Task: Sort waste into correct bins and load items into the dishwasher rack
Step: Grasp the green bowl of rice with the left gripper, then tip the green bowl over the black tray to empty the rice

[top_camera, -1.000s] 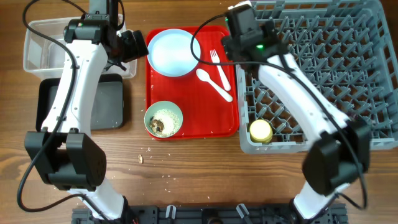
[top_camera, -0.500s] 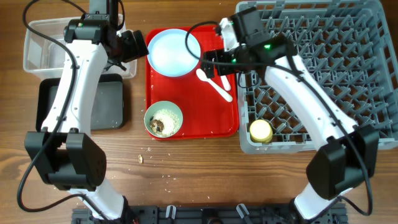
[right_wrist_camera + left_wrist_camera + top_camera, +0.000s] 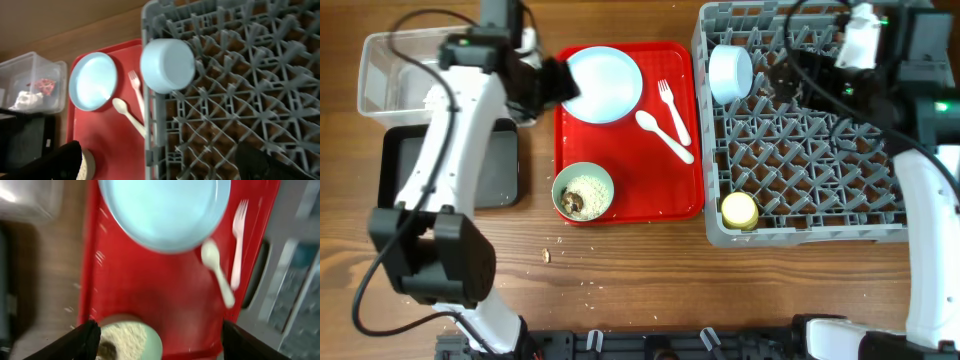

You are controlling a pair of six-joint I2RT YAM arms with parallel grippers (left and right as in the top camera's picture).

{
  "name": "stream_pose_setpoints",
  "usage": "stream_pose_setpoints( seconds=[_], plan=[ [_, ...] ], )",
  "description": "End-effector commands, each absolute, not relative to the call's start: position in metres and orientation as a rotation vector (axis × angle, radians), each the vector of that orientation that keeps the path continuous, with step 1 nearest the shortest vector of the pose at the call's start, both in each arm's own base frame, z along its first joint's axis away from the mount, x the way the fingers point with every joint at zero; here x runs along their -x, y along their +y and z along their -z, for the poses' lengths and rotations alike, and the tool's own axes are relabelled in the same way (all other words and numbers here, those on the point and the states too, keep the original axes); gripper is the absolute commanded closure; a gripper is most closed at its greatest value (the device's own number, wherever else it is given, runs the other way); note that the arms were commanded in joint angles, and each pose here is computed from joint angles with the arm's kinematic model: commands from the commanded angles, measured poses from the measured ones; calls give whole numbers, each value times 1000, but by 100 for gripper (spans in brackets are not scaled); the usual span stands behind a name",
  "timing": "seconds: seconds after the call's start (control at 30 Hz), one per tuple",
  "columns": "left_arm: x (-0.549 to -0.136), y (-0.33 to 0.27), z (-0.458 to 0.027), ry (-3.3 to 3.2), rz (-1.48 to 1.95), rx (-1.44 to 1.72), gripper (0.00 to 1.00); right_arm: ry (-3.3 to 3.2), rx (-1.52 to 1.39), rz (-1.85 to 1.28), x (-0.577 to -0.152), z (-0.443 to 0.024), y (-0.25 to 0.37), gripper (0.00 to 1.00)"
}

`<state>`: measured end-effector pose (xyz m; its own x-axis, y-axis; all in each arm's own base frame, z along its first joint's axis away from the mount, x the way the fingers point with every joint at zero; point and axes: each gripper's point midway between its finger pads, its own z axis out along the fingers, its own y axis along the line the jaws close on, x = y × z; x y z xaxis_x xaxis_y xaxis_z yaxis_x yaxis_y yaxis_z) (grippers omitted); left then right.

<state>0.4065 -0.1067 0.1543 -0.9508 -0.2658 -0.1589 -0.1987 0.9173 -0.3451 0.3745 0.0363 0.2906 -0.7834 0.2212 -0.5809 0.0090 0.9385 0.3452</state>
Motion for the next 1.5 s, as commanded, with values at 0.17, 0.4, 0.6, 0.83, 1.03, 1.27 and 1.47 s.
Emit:
stream_pose_setpoints(
  seconds=[0.17,0.4,0.6,0.83,1.03,1.27,1.47],
  plan=[
    [-325,-164,-70,3130,150,142,21,2458,-160,-401,-378,-284,30,0],
    [-297,-179,-36,3155,79,95,28,2461,-160,-402,-377,-284,31,0],
    [-295,-183,-15,3125,106,81,82,2463,-160,-402,-377,-284,31,0],
    [-301,-182,-22,3112,119,96,96,2462,-160,-402,-377,-284,31,0],
    [-325,-157,-77,3065,283,174,96,2462,-159,-401,-377,-284,31,0],
    [-349,-89,-130,2902,789,292,96,2462,-159,-401,-377,-284,31,0],
    [-360,-28,-142,2730,1017,368,96,2462,-160,-402,-377,-284,31,0]
  ],
)
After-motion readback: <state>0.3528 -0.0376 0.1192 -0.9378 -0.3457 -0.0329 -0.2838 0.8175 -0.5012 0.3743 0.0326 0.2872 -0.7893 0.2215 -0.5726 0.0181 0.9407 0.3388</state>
